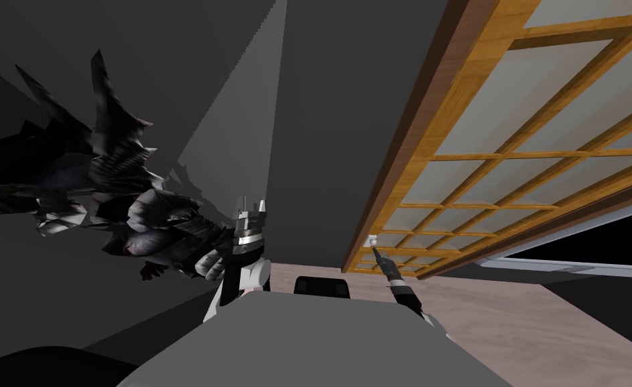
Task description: Pull the door open
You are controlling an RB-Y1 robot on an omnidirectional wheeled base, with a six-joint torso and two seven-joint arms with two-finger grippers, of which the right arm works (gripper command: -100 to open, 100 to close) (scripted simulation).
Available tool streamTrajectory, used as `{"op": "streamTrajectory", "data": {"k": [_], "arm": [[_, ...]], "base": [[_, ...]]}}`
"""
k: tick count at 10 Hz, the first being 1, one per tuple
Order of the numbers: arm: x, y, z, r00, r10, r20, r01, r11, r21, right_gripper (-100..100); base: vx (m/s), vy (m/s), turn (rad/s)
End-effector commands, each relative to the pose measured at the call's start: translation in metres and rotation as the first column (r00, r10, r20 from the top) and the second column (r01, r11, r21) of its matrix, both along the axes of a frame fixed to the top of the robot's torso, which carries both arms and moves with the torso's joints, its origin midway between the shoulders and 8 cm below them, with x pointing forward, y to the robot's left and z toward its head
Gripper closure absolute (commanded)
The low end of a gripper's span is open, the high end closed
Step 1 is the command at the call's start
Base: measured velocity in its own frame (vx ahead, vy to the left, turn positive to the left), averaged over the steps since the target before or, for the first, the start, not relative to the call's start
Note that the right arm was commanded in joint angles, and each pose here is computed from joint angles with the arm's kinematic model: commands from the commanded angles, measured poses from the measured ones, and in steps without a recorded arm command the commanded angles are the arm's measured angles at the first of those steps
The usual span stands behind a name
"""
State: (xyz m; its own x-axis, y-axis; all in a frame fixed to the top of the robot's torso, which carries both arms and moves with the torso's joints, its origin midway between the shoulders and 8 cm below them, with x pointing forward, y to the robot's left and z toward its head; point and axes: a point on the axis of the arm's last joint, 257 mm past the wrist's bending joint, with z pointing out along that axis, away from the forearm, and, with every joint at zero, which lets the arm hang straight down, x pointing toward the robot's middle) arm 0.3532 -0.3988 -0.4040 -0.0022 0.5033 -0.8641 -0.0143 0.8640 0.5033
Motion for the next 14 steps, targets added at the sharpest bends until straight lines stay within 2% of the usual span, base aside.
{"op": "streamTrajectory", "data": {"k": [1,3,5,6,8,9,14], "arm": [[-0.006,-0.002,0.001,1.0000,0.007,0.004,-0.007,0.998,-0.062,-100],[-0.011,-0.003,0.001,0.9999,0.012,0.005,-0.011,0.994,-0.111,-100],[-0.020,-0.005,0.002,0.9998,0.021,0.007,-0.019,0.981,-0.192,-100],[-0.020,-0.005,0.002,0.9998,0.021,0.007,-0.019,0.978,-0.206,-100],[-0.030,-0.008,0.003,0.9995,0.030,0.008,-0.027,0.958,-0.287,-100],[-0.030,-0.008,0.003,0.9995,0.030,0.008,-0.027,0.954,-0.297,-100],[-0.050,-0.012,0.004,0.9987,0.051,0.005,-0.044,0.889,-0.455,-100]], "base": [[-0.009,0.030,-0.067],[-0.010,0.025,-0.039],[-0.008,0.021,-0.046],[-0.009,0.022,-0.029],[-0.009,0.021,-0.047],[-0.007,0.018,-0.027],[-0.011,0.024,-0.048]]}}
